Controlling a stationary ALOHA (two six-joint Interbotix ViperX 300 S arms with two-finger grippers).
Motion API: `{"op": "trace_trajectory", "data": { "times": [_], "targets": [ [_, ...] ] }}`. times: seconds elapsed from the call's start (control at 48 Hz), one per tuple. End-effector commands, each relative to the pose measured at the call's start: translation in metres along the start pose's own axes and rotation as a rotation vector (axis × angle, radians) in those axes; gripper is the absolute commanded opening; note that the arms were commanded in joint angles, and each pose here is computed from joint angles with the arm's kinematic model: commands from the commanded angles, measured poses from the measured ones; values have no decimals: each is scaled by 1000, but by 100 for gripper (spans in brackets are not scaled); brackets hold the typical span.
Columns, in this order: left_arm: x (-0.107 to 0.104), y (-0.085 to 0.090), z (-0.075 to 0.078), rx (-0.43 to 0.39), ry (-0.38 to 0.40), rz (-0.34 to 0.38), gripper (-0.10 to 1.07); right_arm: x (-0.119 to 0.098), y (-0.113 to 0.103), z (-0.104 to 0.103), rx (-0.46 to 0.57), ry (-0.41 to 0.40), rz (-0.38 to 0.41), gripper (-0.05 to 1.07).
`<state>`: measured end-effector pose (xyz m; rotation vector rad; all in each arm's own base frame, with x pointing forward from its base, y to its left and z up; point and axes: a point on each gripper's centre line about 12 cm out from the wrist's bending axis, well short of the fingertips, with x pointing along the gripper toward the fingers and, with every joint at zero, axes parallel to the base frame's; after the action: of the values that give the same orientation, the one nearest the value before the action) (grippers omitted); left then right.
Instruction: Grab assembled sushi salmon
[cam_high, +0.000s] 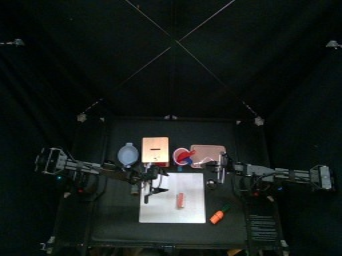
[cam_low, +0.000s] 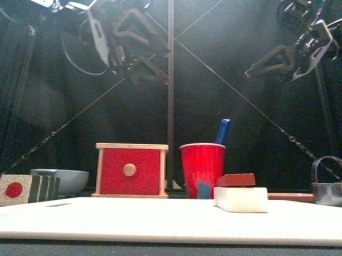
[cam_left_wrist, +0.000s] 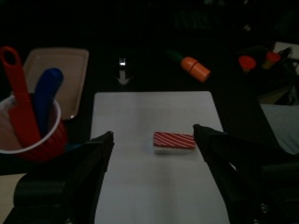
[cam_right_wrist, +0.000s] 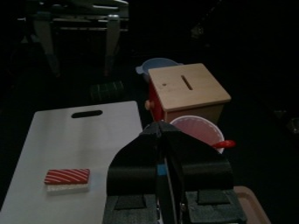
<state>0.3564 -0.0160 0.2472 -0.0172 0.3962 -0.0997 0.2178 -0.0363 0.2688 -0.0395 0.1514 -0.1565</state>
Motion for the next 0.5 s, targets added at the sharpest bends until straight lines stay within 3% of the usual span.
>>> {"op": "trace_trajectory", "data": {
  "times": [0.0, 0.188, 0.333, 0.479],
  "targets": [
    [-25, 12, -1, 45, -114, -47, 103, 4, 1, 11, -5, -42, 5, 6],
    [-56, 24, -21, 97, -208, -62, 103, 9, 4, 17, -6, -84, 19, 6],
    [-62, 22, -30, 154, -204, -54, 103, 12, 7, 15, -12, -86, 33, 6],
    [-64, 22, -29, 143, -223, -39, 103, 15, 7, 9, -20, -66, 32, 6]
  ]
}}
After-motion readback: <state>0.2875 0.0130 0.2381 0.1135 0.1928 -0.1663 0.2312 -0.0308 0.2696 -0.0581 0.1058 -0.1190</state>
